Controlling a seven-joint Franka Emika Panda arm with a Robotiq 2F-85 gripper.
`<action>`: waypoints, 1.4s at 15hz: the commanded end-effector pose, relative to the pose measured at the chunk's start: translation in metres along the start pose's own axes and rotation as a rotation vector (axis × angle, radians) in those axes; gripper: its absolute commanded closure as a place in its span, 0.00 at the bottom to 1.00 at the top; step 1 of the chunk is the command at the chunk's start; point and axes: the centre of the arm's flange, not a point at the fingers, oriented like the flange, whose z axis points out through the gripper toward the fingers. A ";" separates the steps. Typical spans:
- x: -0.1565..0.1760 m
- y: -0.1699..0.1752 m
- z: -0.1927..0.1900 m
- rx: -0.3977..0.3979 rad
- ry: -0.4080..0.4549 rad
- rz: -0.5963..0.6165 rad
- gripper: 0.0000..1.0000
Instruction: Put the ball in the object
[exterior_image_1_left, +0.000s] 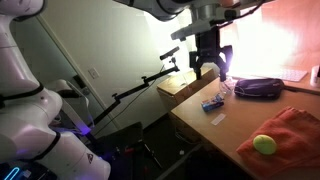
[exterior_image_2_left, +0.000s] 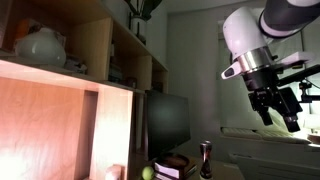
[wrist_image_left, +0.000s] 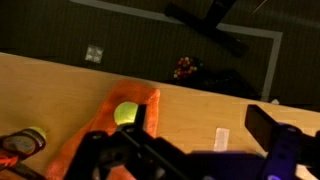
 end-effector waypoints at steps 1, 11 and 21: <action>0.040 0.032 0.027 0.068 -0.023 -0.024 0.00; 0.108 0.075 0.104 0.089 0.053 -0.005 0.00; 0.125 0.104 0.155 0.157 -0.106 0.111 0.00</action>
